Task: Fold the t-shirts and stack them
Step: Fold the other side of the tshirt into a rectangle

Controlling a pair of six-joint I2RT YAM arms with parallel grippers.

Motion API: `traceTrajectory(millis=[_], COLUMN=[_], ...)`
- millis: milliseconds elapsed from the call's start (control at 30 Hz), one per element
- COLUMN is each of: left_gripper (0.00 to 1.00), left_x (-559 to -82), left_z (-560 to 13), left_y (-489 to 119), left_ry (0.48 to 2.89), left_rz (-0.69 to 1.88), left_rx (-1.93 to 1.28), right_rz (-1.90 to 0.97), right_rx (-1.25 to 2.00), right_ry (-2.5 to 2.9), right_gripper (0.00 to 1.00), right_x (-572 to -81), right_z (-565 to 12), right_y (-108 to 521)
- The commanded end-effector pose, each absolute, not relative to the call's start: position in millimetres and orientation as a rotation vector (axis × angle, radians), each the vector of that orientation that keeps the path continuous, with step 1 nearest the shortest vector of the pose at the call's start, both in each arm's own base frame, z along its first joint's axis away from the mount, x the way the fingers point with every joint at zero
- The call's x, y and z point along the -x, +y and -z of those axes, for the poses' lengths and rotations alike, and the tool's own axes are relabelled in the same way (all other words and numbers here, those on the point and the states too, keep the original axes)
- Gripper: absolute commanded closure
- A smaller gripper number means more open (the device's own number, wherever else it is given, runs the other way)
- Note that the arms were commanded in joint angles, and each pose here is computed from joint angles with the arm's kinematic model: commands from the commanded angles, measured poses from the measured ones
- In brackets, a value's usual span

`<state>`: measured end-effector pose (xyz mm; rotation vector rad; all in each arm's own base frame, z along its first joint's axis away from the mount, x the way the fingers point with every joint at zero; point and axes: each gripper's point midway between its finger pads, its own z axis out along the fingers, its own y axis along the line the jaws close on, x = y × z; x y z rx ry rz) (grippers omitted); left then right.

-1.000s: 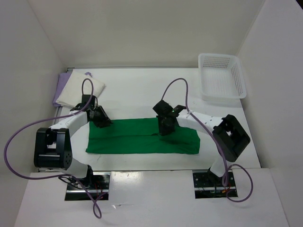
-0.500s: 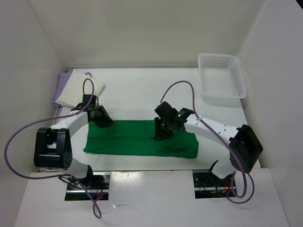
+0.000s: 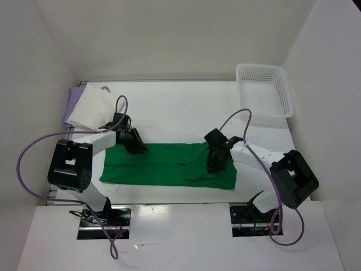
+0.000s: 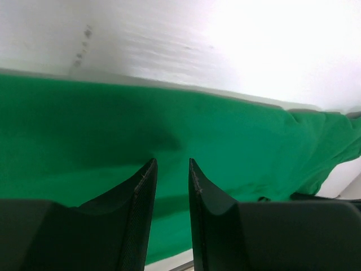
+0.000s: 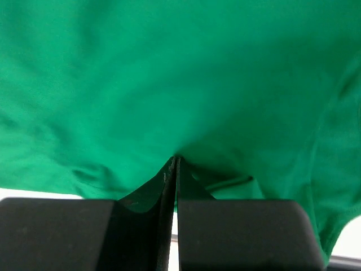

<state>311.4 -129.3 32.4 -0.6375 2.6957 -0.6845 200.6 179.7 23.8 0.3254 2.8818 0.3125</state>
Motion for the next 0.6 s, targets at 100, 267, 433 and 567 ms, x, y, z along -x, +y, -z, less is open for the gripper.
traceTrajectory(millis=[100, 267, 433, 567], left_gripper=[0.64, 0.64, 0.64, 0.64], left_x=[-321.2, -327.0, -334.5, -344.1], left_z=[-26.2, -19.0, -25.9, -52.3], left_y=[-110.5, -92.0, -81.0, -81.9], left_ry=[2.654, 2.632, 2.592, 2.545], left_rz=[0.76, 0.823, 0.855, 0.827], left_rx=[0.76, 0.865, 0.903, 0.819], right_rz=[-0.455, -0.562, -0.611, -0.565], right_rx=[-0.548, -0.585, -0.605, -0.54], right_ry=[2.799, 2.837, 2.805, 2.755], right_gripper=[0.96, 0.97, 0.96, 0.95], right_x=[-181.8, -150.5, -149.2, -169.6], right_z=[-38.5, -43.9, -56.2, -71.0], right_y=[179.0, 183.5, 187.3, 189.4])
